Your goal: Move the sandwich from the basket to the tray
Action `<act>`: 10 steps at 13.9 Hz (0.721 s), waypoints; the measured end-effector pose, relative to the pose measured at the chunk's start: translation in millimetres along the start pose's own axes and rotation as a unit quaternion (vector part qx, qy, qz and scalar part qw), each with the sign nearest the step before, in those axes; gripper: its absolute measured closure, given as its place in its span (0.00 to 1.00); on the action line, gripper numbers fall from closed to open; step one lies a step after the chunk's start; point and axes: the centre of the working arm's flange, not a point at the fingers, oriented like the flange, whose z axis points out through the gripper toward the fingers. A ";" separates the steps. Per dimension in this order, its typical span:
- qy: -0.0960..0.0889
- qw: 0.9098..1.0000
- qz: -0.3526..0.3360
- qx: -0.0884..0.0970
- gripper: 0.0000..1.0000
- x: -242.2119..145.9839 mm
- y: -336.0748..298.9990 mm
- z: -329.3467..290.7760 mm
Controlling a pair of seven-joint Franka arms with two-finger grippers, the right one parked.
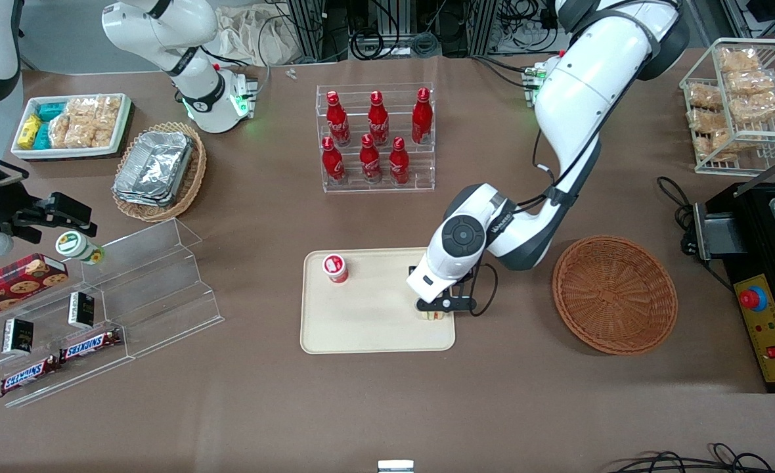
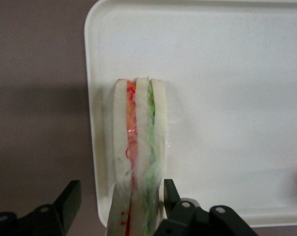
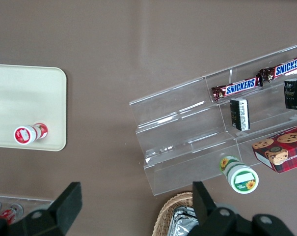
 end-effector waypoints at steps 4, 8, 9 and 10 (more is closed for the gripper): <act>-0.032 0.998 0.018 0.050 0.00 -7.0 -35.7 -90.1; -0.039 0.995 0.053 0.070 0.00 -2.3 -96.3 -164.0; -0.040 0.995 0.064 0.072 0.00 -1.2 -112.9 -180.6; -0.041 0.994 0.076 0.074 0.00 -0.4 -130.2 -197.0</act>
